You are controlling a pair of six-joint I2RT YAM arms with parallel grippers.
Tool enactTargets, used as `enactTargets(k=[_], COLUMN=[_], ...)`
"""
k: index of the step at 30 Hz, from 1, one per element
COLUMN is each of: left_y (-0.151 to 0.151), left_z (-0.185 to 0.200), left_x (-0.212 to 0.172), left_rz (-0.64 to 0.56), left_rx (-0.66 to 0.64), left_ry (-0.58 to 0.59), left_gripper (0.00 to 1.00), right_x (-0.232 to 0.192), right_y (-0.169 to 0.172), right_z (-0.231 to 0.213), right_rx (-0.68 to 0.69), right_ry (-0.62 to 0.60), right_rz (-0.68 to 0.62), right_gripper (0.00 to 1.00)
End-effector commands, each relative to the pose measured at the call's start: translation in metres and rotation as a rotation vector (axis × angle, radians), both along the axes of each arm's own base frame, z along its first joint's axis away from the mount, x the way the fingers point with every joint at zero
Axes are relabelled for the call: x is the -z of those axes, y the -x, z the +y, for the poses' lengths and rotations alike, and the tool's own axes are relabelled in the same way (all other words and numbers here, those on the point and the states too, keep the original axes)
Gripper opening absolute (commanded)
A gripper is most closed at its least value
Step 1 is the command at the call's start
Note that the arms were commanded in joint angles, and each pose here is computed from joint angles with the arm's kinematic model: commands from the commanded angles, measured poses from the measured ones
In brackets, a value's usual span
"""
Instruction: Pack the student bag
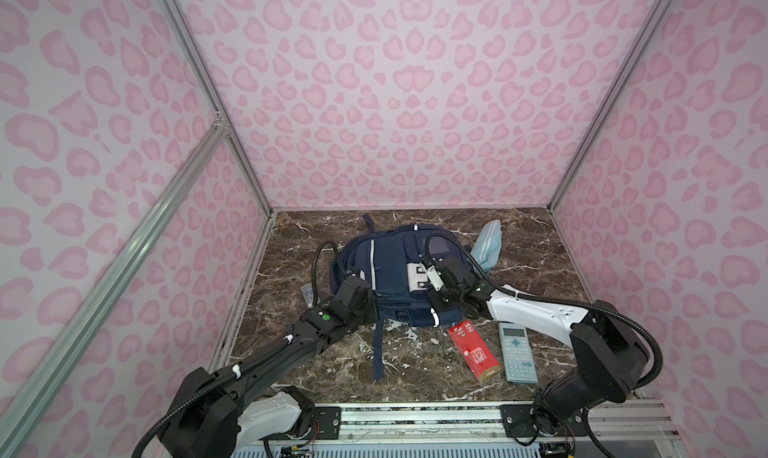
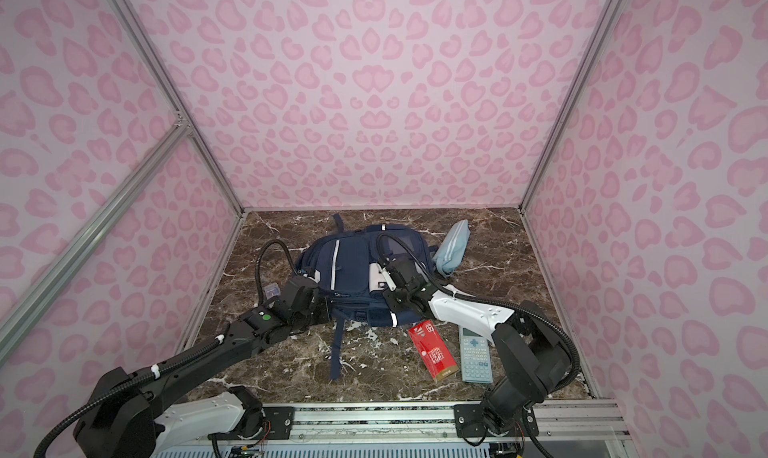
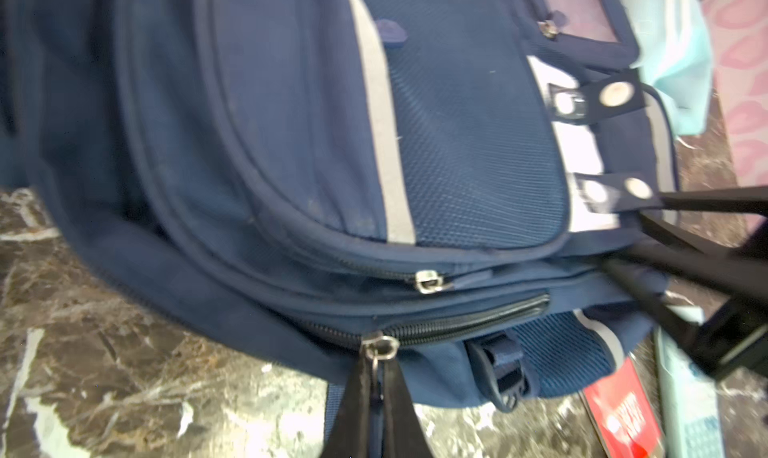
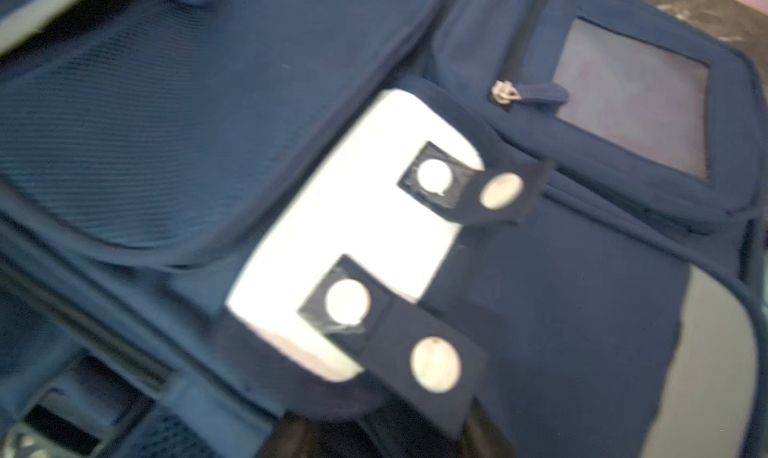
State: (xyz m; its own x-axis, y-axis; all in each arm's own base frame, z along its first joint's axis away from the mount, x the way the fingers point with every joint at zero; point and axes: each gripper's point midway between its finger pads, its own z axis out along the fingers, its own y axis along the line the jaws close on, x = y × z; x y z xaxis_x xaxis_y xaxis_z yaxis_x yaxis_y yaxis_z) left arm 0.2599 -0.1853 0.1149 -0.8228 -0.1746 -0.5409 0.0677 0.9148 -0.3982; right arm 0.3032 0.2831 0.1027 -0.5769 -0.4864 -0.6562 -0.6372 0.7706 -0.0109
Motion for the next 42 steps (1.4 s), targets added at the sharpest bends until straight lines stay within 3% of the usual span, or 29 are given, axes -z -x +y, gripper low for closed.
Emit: enactTargets(k=[1, 6, 12, 14, 16, 20, 24, 28, 31, 34, 38, 40, 41, 42], left_y=[0.007, 0.014, 0.019, 0.024, 0.023, 0.012, -0.001, -0.022, -0.027, -0.02, -0.002, 0.008, 0.01, 0.012], left_z=[-0.012, -0.031, -0.038, -0.042, -0.035, 0.003, 0.041, 0.095, 0.103, 0.106, 0.094, 0.073, 0.063, 0.051], left_x=[-0.016, -0.03, -0.037, -0.041, -0.04, -0.027, -0.022, -0.009, -0.009, -0.024, -0.035, -0.036, -0.037, -0.037], left_rz=[0.001, -0.002, -0.006, -0.007, -0.017, -0.036, -0.07, -0.108, -0.128, -0.164, -0.153, -0.116, -0.107, -0.105], left_rx=[0.046, 0.109, 0.136, 0.158, 0.136, 0.0, -0.111, -0.302, -0.334, -0.327, -0.242, -0.162, -0.128, -0.092], left_ry=[0.062, 0.163, 0.219, 0.254, 0.237, 0.202, 0.079, -0.092, -0.05, -0.037, 0.024, 0.129, 0.186, 0.256], left_gripper=[0.03, 0.03, 0.03, 0.03, 0.03, 0.03, 0.04, 0.04, 0.04, 0.04, 0.03, 0.03, 0.03, 0.03], right_x=[-0.022, -0.027, -0.011, -0.004, 0.004, 0.008, 0.013, 0.017, 0.022, 0.035, 0.043, 0.039, 0.036, 0.034], right_y=[0.024, 0.051, 0.06, 0.053, 0.046, 0.049, 0.056, 0.059, 0.046, 0.02, -0.005, -0.01, -0.011, -0.009], right_z=[0.034, 0.068, 0.097, 0.1, 0.096, 0.085, 0.072, 0.06, 0.044, 0.014, -0.014, -0.019, -0.017, -0.013], right_rx=[-0.142, -0.279, -0.358, -0.332, -0.299, -0.283, -0.304, -0.322, -0.28, -0.145, 0.024, 0.068, 0.066, 0.057], right_ry=[-0.057, -0.115, -0.063, -0.043, -0.015, -0.015, 0.015, 0.016, 0.037, 0.1, 0.148, 0.158, 0.146, 0.123], right_rz=[-0.086, -0.115, -0.091, -0.103, -0.118, -0.134, -0.129, -0.106, -0.091, -0.08, -0.078, -0.094, -0.095, -0.091], right_gripper=[0.72, 0.72, 0.57, 0.45, 0.19, 0.0, 0.0, 0.0, 0.0, 0.0, 0.0, 0.01, 0.06, 0.19])
